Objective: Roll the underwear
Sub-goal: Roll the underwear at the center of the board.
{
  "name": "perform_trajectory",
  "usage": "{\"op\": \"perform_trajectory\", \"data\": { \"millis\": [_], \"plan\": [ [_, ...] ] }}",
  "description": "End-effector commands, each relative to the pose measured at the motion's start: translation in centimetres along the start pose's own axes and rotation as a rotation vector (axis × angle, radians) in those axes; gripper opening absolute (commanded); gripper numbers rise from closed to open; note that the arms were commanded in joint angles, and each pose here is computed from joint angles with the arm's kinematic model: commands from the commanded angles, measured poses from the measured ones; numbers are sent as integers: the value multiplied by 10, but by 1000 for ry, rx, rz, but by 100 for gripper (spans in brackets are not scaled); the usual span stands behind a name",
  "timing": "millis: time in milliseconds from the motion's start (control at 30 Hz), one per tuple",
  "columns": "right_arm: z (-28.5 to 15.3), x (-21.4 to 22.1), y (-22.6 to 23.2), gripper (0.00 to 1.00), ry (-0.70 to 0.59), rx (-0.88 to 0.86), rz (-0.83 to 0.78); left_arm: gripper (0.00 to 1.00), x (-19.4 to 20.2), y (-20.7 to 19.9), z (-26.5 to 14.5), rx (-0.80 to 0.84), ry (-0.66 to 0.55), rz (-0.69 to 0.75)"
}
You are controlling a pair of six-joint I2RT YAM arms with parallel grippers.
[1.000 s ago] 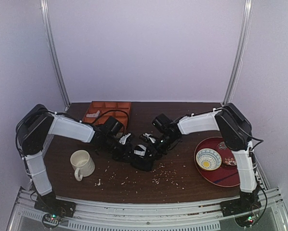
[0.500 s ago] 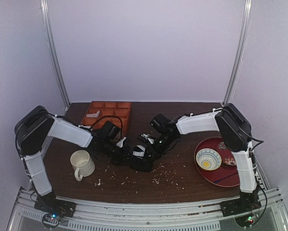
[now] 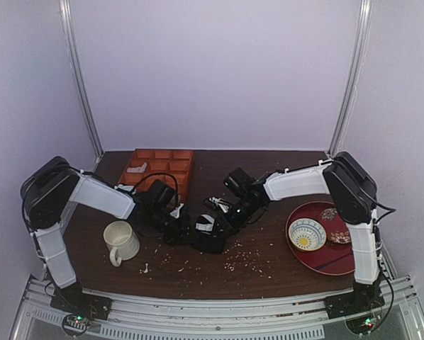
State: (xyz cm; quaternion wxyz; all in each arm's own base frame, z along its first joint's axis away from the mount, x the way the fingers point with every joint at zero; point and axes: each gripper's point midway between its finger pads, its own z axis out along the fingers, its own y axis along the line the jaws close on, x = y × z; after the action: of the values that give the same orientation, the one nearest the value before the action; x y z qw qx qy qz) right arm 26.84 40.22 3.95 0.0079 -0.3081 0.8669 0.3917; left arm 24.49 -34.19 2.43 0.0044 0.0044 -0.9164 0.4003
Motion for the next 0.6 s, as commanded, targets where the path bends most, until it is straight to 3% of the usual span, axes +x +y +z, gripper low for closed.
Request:
{"op": "perform_trajectory", "data": {
  "millis": [0, 333, 467, 567],
  "plan": [
    [-16, 6, 3, 11, -18, 25, -12, 0, 25, 63, -1, -217, 52, -137],
    [-48, 2, 4, 13, -110, 142, -74, 0, 25, 62, 0, -215, 59, -138],
    [-57, 2, 21, 0, -125, 129, -109, 0, 23, 59, 0, -210, 59, -129],
    [-49, 10, 30, 0, -86, 102, -109, 0, 21, 57, 0, -211, 58, -121]
  ]
}}
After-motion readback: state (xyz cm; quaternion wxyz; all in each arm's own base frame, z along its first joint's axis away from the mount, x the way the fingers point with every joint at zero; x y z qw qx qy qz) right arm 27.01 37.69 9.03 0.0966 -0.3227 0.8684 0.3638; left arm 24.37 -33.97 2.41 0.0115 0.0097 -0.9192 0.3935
